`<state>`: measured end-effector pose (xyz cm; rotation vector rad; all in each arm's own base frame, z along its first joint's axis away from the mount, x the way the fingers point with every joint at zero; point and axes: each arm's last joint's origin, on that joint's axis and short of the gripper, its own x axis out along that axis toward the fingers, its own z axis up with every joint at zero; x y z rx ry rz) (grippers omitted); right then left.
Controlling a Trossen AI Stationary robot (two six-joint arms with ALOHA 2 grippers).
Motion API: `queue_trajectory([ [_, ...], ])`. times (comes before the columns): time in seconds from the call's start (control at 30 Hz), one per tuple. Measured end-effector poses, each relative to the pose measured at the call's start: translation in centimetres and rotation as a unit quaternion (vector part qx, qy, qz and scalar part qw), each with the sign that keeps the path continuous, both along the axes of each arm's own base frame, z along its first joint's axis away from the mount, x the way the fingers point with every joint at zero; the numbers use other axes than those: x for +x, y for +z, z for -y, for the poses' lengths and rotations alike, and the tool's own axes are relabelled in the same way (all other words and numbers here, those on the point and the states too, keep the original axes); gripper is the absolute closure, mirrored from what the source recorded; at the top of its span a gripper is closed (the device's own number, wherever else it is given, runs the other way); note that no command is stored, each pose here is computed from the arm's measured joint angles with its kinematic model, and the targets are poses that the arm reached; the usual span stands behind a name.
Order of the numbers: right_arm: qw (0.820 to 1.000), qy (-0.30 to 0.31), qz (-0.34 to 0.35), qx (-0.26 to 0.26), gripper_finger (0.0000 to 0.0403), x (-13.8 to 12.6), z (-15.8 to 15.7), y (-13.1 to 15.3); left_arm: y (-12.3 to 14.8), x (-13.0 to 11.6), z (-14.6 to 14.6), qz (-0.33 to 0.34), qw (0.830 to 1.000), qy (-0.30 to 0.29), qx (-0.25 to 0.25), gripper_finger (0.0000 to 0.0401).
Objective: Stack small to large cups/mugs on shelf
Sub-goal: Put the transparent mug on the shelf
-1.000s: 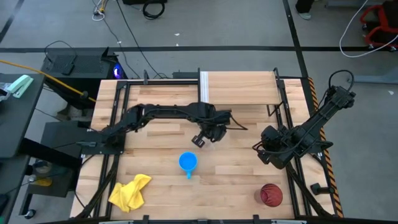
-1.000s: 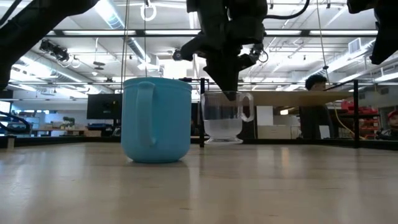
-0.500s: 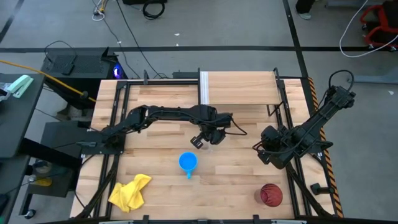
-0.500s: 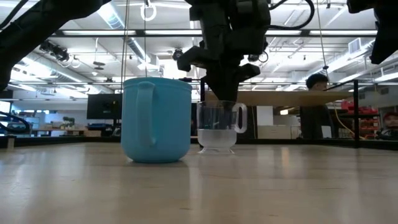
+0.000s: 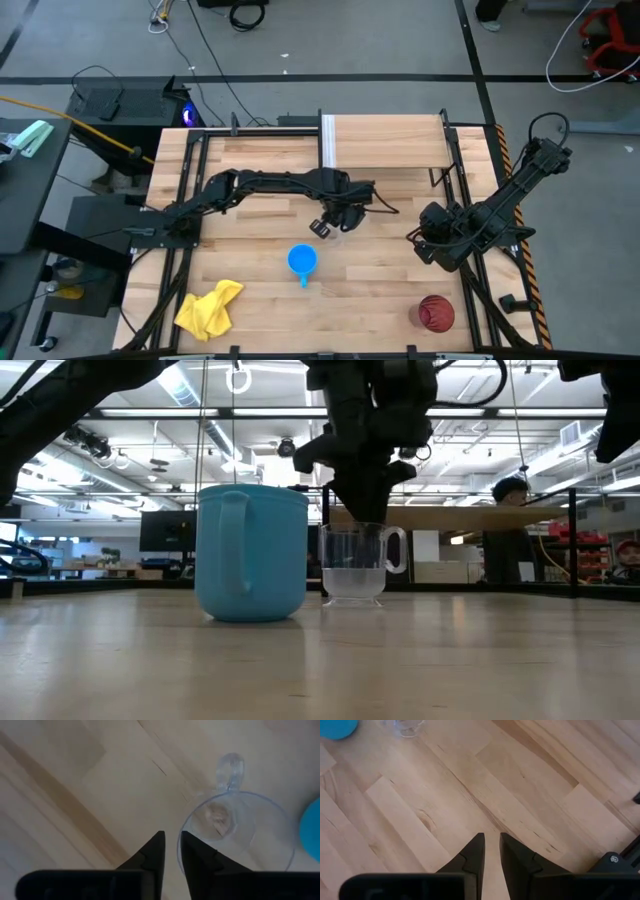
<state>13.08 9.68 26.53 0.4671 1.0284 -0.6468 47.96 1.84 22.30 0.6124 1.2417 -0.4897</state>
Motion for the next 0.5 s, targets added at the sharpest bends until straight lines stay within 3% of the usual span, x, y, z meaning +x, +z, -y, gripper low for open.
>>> queue_trajectory([
  [0.2, 1.000, 0.000, 0.000, 0.000, 0.0337, 0.0, 0.0, 0.0, 2.4, 0.5, -0.1, 0.042, 0.998, 0.039, -0.001, 0.0296],
  [0.33, 1.000, 0.001, 0.000, 0.000, 0.0337, 0.0, 0.0, 0.0, 4.4, 0.3, -0.5, 0.063, 0.988, 0.141, 0.025, 0.0280],
  [0.4, 1.000, 0.001, 0.000, 0.000, 0.0337, 0.0, 0.0, 0.0, 4.9, -0.4, -0.8, 0.062, 0.970, 0.230, 0.054, 0.0274],
  [0.5, 1.000, 0.000, 0.000, 0.000, 0.0337, 0.0, 0.0, 0.0, 5.7, -2.4, -1.3, 0.023, 0.916, 0.394, 0.071, 0.0269],
])
